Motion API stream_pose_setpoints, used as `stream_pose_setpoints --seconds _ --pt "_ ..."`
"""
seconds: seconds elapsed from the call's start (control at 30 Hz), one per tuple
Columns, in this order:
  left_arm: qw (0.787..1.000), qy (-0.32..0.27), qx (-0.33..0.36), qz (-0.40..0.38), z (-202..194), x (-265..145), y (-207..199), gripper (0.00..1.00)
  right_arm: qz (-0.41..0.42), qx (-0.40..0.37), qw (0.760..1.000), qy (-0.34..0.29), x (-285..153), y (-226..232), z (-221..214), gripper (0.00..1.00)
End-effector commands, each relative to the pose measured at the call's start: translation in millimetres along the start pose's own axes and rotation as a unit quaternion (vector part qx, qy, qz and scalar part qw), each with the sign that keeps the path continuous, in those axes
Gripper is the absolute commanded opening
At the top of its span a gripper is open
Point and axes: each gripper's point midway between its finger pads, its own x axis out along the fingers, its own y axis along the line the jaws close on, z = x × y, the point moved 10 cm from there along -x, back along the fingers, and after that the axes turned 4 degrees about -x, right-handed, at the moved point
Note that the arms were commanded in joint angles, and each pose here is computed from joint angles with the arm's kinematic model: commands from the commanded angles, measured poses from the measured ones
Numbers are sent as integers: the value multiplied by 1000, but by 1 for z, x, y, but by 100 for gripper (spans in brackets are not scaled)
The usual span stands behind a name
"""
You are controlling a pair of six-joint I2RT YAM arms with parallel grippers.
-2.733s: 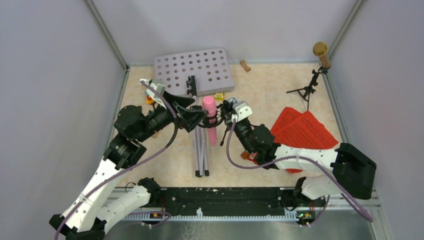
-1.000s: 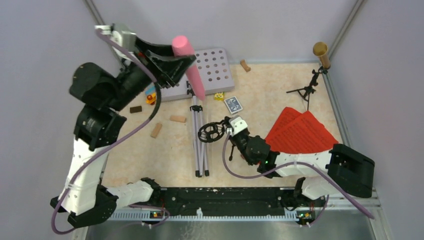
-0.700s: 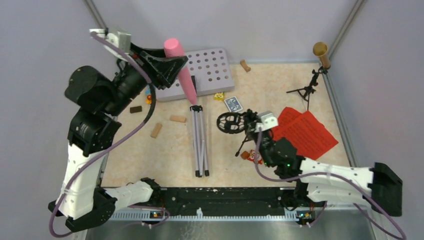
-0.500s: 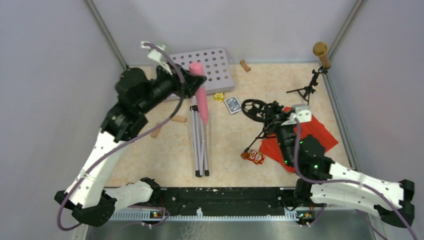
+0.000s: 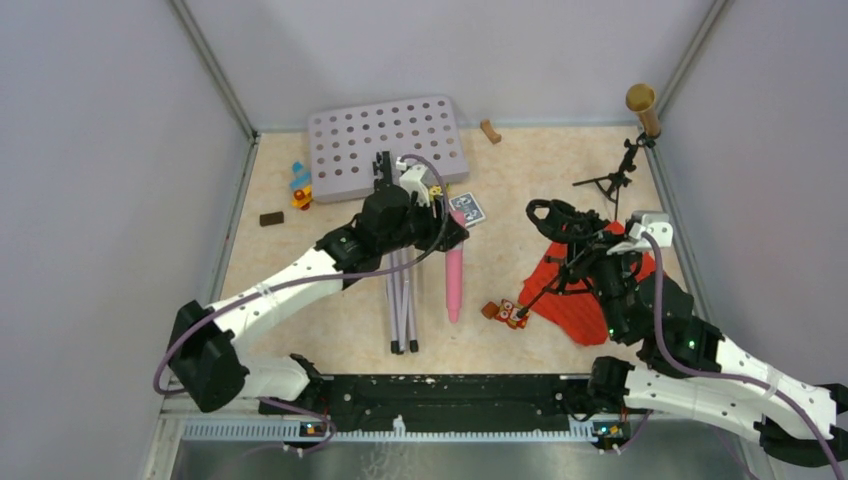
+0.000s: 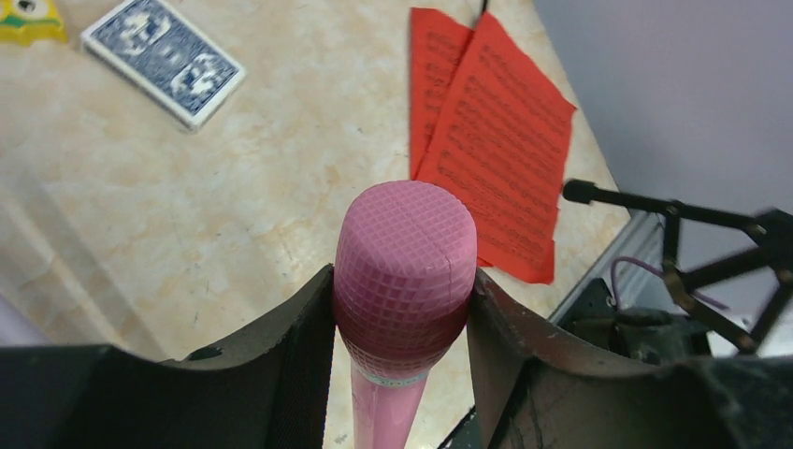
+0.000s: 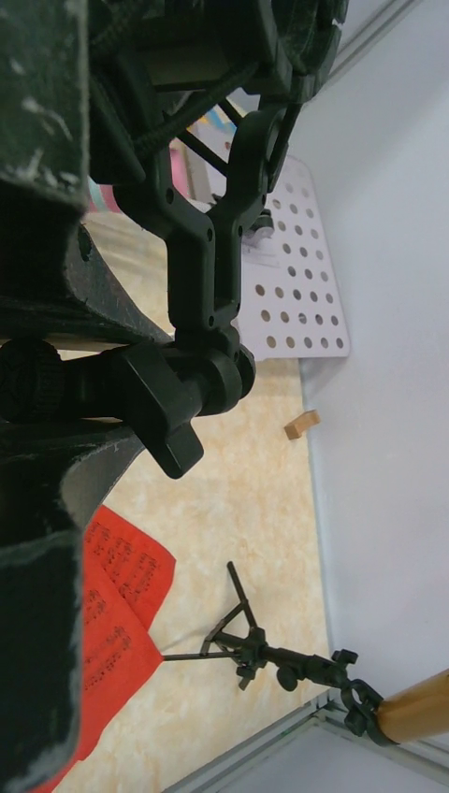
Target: Pack up the instrument practice props
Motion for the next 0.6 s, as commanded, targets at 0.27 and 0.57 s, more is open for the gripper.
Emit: stream_pose_setpoints --seconds 0.27,0.57 --pt "987 48 -56 145 -30 82 61 0 6 40 999 15 -3 2 2 0" --pt "977 70 -46 196 -49 107 95 32 35 34 998 29 -2 9 -5 0"
